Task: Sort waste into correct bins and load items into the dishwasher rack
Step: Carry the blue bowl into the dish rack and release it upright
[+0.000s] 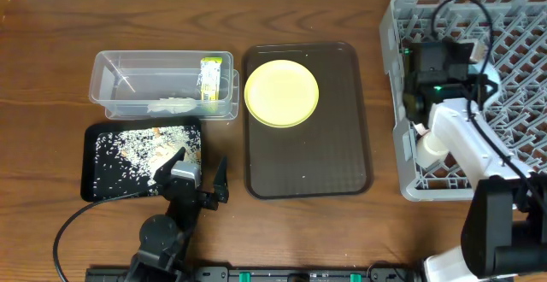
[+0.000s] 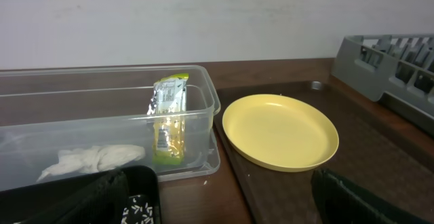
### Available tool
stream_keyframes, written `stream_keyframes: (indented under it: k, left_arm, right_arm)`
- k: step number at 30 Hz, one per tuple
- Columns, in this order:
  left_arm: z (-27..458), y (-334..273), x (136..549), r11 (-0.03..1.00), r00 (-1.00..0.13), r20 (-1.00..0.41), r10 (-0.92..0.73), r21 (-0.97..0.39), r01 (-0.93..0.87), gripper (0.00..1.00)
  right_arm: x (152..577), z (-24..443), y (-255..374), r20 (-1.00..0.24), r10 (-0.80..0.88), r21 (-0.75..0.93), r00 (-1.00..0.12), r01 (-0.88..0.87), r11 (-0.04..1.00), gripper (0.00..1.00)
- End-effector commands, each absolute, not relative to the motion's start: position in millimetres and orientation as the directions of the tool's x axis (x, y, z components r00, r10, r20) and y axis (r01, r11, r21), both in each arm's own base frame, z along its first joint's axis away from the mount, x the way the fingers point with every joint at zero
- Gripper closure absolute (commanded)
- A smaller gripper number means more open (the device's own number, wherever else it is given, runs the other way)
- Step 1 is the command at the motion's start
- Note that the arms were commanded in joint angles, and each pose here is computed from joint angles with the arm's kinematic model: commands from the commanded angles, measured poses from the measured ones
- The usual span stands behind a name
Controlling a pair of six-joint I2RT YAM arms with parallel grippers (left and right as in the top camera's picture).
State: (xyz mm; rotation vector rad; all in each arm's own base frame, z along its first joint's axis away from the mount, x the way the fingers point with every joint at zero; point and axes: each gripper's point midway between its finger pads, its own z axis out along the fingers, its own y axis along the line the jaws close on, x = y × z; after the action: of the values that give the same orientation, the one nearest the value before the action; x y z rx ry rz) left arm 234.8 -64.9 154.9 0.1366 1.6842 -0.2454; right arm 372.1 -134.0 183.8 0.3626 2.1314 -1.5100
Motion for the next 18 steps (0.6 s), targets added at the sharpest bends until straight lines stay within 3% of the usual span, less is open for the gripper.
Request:
stream_keyframes:
  k: [1,6,10,15,18]
  left_arm:
    - [137.0,-62.9,235.5,0.973,-0.164,-0.986,-0.031,-0.068,0.221,0.12]
    - [137.0,-63.0,235.5,0.973,-0.164,-0.986,-0.031,-0.068,0.221,0.12]
    - [137.0,-63.0,235.5,0.973,-0.164,-0.986,-0.031,-0.068,0.221,0.12]
    - [137.0,-63.0,235.5,0.973,-0.164,-0.986,-0.031,-0.068,0.221,0.12]
    - [137.0,-63.0,235.5,0.973,-0.164,-0.986,-0.031,-0.068,0.221,0.11]
  right_arm:
    - [361.3,189.8,-156.7,-0.522,-0.029,-0.825,-0.852,0.497,0.269,0.99]
    - [361.7,183.9,-162.0,-0.506,-0.019,-0.826,-0.863,0.478,0.299,0.99]
    - [373.0,171.9,-135.6,-0.479,-0.076,-0.822,-0.874,0.417,0.388,0.99]
    - [377.6,167.3,-107.3,-0.454,-0.141,-0.833,-0.88,0.362,0.418,0.98]
    - [380.3,168.7,-96.2,-0.455,-0.168,-0.835,-0.875,0.353,0.421,0.91]
